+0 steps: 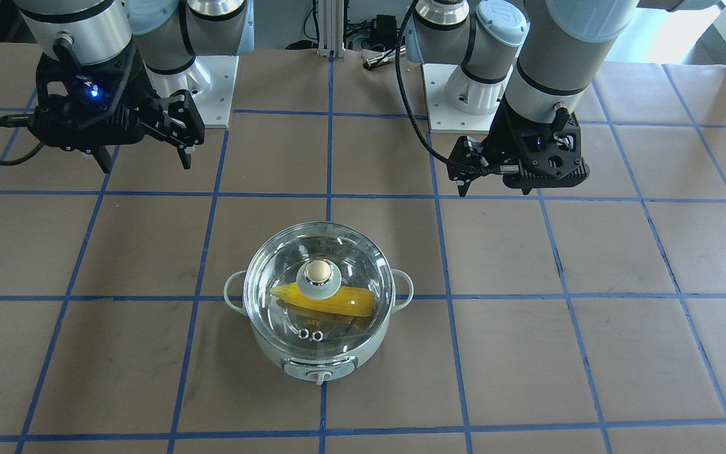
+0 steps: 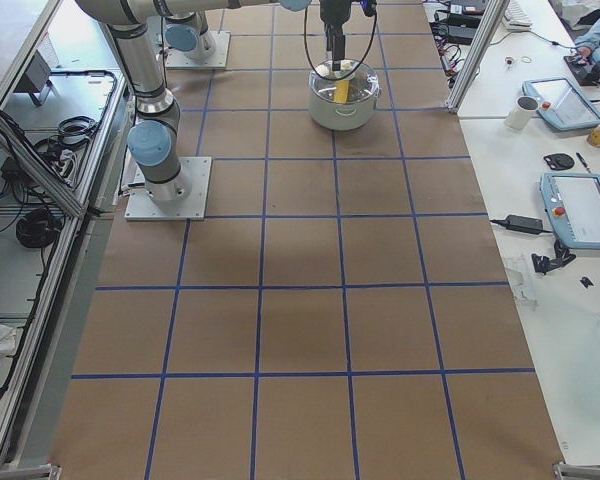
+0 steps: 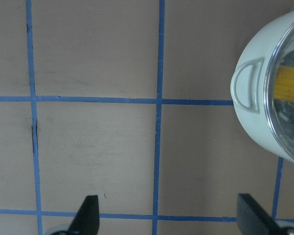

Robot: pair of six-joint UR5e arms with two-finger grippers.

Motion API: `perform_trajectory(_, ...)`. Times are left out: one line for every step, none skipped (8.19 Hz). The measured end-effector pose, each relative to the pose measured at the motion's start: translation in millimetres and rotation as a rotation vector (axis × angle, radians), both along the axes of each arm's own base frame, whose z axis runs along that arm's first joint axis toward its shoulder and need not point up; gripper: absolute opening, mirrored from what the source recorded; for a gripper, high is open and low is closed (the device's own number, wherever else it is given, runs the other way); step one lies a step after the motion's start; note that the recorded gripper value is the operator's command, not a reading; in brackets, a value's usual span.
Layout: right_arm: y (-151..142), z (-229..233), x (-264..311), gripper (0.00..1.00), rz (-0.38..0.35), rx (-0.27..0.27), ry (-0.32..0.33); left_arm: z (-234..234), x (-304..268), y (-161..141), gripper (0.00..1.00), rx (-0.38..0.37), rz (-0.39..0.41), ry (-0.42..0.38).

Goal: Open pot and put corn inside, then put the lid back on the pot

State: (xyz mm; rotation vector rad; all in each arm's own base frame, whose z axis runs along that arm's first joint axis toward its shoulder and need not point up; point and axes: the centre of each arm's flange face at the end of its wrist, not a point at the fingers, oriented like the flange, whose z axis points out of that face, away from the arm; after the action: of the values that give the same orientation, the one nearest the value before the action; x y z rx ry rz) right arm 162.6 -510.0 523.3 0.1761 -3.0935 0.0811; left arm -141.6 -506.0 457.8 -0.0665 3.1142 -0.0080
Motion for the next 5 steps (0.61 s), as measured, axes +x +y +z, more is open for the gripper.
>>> perform_trajectory(0.0,-0.2,-0.6,1.0,0.0,0.001,0.003,-0.1,-0.2,0.0,1.0,0.0,0.003,0.002)
perform_trajectory(0.0,-0.3,-1.0,1.0,0.0,0.002,0.005,-0.1,-0.3,0.0,1.0,0.0,0.004,0.003)
perform_trajectory(0.1,-0.4,-1.1,1.0,0.0,0.003,0.006,-0.2,-0.3,0.0,1.0,0.0,0.005,0.003)
perform_trajectory(0.1,-0.5,-1.2,1.0,0.0,0.003,0.006,-0.6,-0.3,-0.2,1.0,0.001,0.005,0.003)
perform_trajectory(0.1,-0.4,-1.2,1.0,0.0,0.003,0.006,-1.0,-0.3,0.0,1.0,0.002,0.004,0.003)
